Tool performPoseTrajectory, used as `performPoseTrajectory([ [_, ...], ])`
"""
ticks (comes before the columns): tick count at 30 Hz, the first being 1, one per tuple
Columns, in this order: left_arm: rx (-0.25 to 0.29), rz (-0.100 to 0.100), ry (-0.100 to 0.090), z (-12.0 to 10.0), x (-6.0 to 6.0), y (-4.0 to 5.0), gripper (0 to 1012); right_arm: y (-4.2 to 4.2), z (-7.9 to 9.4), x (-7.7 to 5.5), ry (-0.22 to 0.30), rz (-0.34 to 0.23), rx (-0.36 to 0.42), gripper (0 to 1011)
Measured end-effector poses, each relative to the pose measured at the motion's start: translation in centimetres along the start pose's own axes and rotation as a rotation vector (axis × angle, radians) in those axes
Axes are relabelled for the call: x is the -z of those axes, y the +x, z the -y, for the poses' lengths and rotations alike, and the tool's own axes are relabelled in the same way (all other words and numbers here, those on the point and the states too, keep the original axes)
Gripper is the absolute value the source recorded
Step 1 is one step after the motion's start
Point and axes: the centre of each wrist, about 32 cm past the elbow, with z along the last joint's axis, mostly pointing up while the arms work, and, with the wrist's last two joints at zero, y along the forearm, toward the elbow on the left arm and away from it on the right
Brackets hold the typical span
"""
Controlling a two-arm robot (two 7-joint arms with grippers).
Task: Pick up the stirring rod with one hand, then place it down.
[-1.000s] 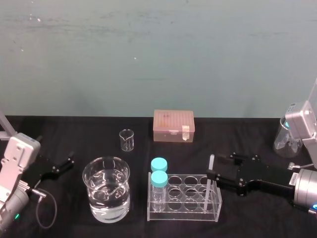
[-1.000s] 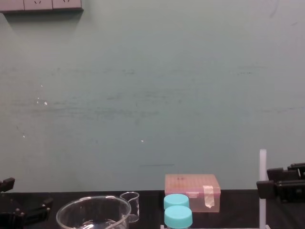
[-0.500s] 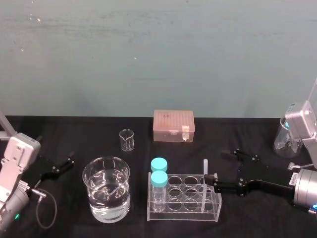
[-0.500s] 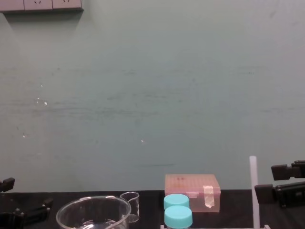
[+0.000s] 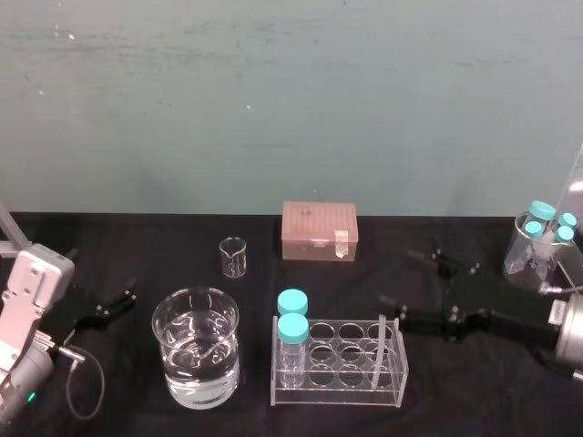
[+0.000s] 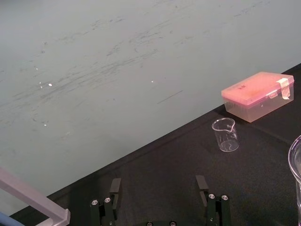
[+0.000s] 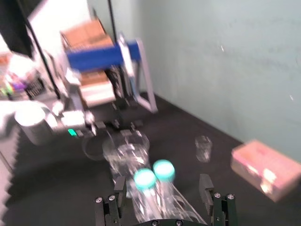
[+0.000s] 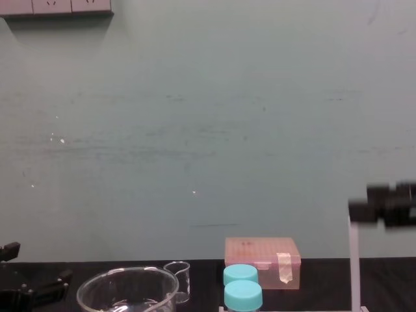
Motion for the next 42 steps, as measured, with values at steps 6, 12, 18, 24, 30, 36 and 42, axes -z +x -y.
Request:
performPoseTrajectory([
  [6, 0.0, 0.0, 0.0, 0.0, 0.0, 0.0, 1005, -0.02, 0.5, -1.6, 0.139, -0.032, -0.04, 1000],
  [12, 0.0, 0.0, 0.0, 0.0, 0.0, 0.0, 1005, -0.15, 0.6, -3.1, 0.255, -0.025, 0.028, 1000],
  [18, 0.0, 0.0, 0.0, 0.0, 0.0, 0.0, 1005, 0.02, 0.0, -3.2, 0.297, 0.012, 0.2, 1000],
  [24, 0.0, 0.0, 0.0, 0.0, 0.0, 0.0, 1005, 0.88, -1.5, -1.2, 0.323, 0.046, 0.369, 1000],
  [30, 0.0, 0.0, 0.0, 0.0, 0.0, 0.0, 1005, 1.42, -3.2, 1.1, 0.303, 0.052, 0.477, 1000],
  [36, 0.0, 0.0, 0.0, 0.0, 0.0, 0.0, 1005, 0.8, -4.7, 3.0, 0.244, 0.094, 0.623, 1000],
  [42, 0.0, 0.0, 0.0, 0.0, 0.0, 0.0, 1005, 0.05, -5.9, 4.4, 0.1, 0.108, 0.764, 1000],
])
